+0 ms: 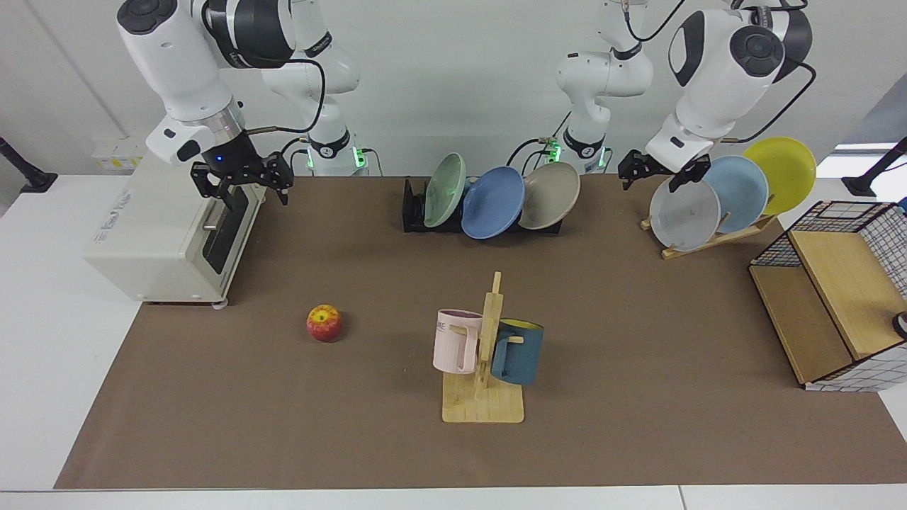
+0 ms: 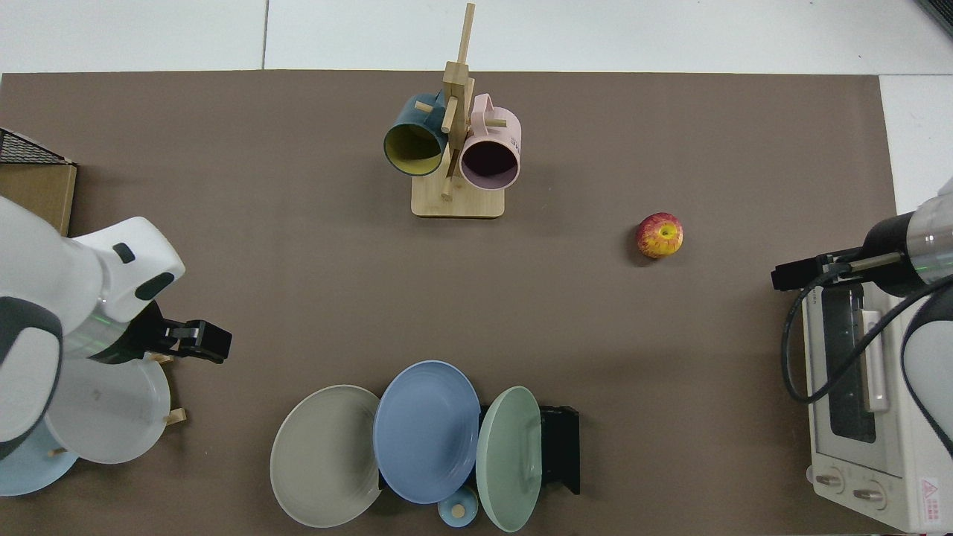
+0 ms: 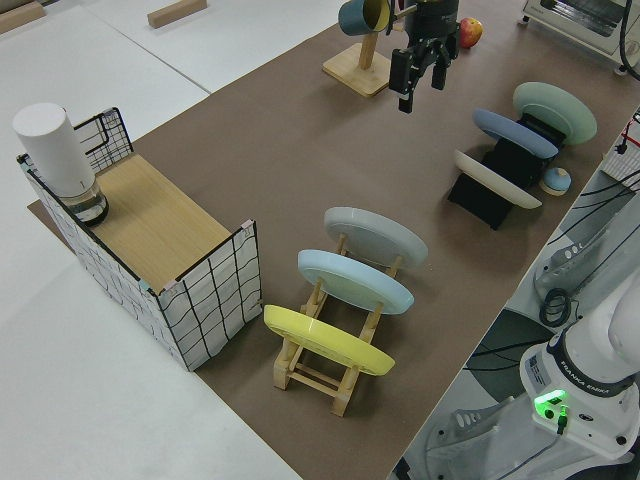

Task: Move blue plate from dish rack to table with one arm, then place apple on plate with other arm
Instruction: 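Move the left gripper forward toward the dish rack, then lower the left gripper onto the blue plate rim and grasp it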

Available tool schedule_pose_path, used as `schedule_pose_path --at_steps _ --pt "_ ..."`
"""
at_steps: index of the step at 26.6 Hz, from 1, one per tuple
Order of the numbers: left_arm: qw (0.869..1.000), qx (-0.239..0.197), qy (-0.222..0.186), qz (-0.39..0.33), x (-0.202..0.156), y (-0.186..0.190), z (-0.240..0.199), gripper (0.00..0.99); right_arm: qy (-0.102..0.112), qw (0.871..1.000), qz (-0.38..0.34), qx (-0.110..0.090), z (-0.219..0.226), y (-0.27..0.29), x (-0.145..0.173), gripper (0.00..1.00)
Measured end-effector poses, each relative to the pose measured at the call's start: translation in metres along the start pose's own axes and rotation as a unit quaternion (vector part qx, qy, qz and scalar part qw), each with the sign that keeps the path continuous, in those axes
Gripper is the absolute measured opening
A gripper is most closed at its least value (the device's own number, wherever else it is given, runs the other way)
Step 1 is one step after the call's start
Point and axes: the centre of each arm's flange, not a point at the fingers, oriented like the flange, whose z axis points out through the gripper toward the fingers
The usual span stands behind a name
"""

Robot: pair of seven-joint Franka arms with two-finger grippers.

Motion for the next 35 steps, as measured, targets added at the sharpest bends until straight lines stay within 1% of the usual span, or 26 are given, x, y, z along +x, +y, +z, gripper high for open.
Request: schedule_pose_path --at_steps 8,13,18,23,28,31,34,35 --pt "1.0 0.014 0.002 -0.02 -0.016 0.072 0.026 0.991 0.0 1.0 0.0 0.0 0.0 0.0 0.0 1.0" --pt "0.999 0.016 0.012 -0.032 -0.024 0.118 0.041 0.991 0.0 1.0 0.0 0.0 0.0 0.0 0.0 1.0" --pt "0.999 0.017 0.017 -0.039 -0.032 0.151 0.059 0.991 0.0 1.0 0.0 0.0 0.0 0.0 0.0 1.0" --pt "0.998 0.022 0.025 -0.045 -0.045 0.186 0.089 0.991 0.0 1.0 0.0 0.0 0.0 0.0 0.0 1.0" --pt "0.998 0.032 0.021 -0.046 -0.054 0.202 0.11 0.991 0.0 1.0 0.0 0.0 0.0 0.0 0.0 1.0" --pt "0.998 0.052 0.022 -0.04 -0.061 0.216 0.126 0.991 0.0 1.0 0.0 0.0 0.0 0.0 0.0 1.0" --pt "0.996 0.085 0.031 -0.029 -0.066 0.233 0.144 0.982 0.0 1.0 0.0 0.0 0.0 0.0 0.0 1.0" --pt "0.994 0.096 0.034 -0.024 -0.067 0.237 0.148 0.947 0.0 1.0 0.0 0.0 0.0 0.0 0.0 1.0"
